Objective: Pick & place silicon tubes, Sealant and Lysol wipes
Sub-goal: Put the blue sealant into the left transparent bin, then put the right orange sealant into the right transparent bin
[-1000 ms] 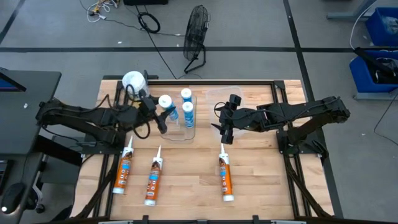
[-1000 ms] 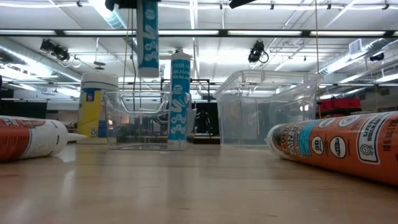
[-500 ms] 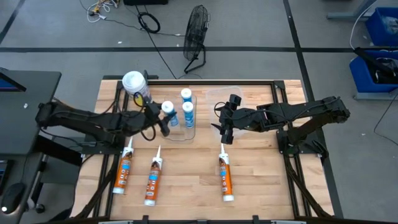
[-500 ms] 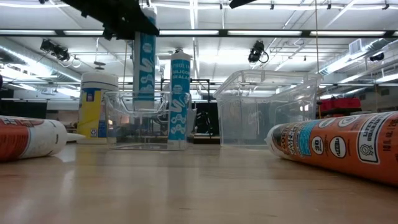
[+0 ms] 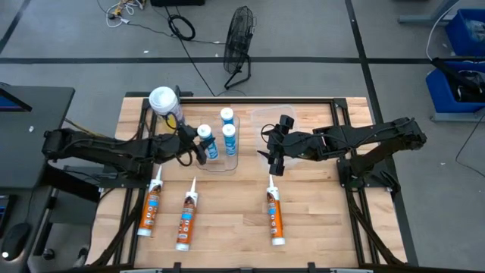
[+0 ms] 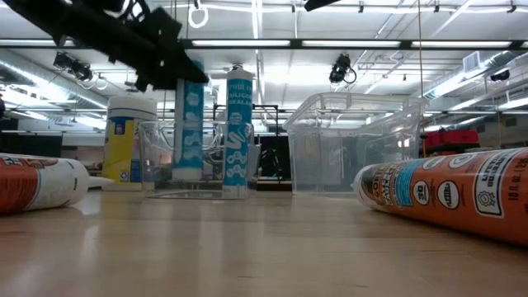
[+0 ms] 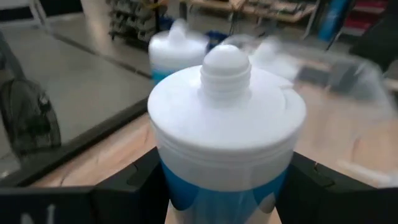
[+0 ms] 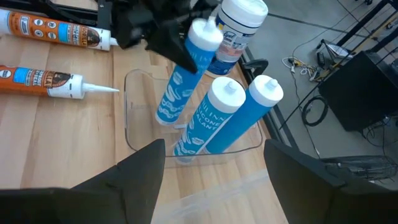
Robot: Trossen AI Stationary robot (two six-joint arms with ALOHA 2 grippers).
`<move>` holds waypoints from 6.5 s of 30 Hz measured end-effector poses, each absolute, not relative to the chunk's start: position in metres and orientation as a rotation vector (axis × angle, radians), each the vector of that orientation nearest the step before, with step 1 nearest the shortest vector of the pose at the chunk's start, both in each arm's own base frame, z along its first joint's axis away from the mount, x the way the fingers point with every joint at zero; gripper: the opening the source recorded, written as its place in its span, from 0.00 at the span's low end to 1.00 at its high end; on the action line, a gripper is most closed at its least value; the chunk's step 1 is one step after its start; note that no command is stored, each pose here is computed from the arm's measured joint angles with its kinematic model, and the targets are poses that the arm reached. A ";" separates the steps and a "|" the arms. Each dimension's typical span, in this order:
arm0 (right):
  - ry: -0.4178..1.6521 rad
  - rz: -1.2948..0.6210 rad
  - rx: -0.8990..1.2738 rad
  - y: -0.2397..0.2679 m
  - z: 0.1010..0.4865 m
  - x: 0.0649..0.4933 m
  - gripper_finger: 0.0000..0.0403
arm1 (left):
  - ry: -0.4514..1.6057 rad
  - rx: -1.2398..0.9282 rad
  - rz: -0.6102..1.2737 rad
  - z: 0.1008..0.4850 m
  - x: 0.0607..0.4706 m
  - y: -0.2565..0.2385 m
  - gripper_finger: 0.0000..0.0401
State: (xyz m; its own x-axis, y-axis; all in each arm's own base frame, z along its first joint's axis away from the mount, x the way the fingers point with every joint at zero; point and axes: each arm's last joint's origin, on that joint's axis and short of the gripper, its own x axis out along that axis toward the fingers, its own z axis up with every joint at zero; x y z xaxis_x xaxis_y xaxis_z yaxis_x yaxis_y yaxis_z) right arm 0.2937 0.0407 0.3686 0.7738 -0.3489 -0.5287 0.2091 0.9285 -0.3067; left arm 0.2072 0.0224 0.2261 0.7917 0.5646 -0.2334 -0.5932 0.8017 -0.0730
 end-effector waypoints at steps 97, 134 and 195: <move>1.142 -0.438 0.891 0.110 0.288 0.304 0.69 | 0.004 0.263 0.054 0.296 0.202 -0.047 0.62; 1.336 -0.866 0.815 0.113 0.174 0.345 0.69 | 0.034 0.312 0.049 0.293 0.202 -0.047 0.62; 0.842 -0.504 0.613 0.143 0.216 0.338 0.53 | 0.010 0.300 0.053 0.296 0.202 -0.047 0.62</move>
State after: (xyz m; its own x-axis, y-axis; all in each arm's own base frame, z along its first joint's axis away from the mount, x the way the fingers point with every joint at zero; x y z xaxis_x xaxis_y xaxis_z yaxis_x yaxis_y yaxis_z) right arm 0.3381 0.1428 0.2164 0.5701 -0.1686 -0.8041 0.6293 0.7188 0.2955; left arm 0.2019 -0.0470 0.2958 0.9985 0.0541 -0.0021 -0.0511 0.9539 0.2959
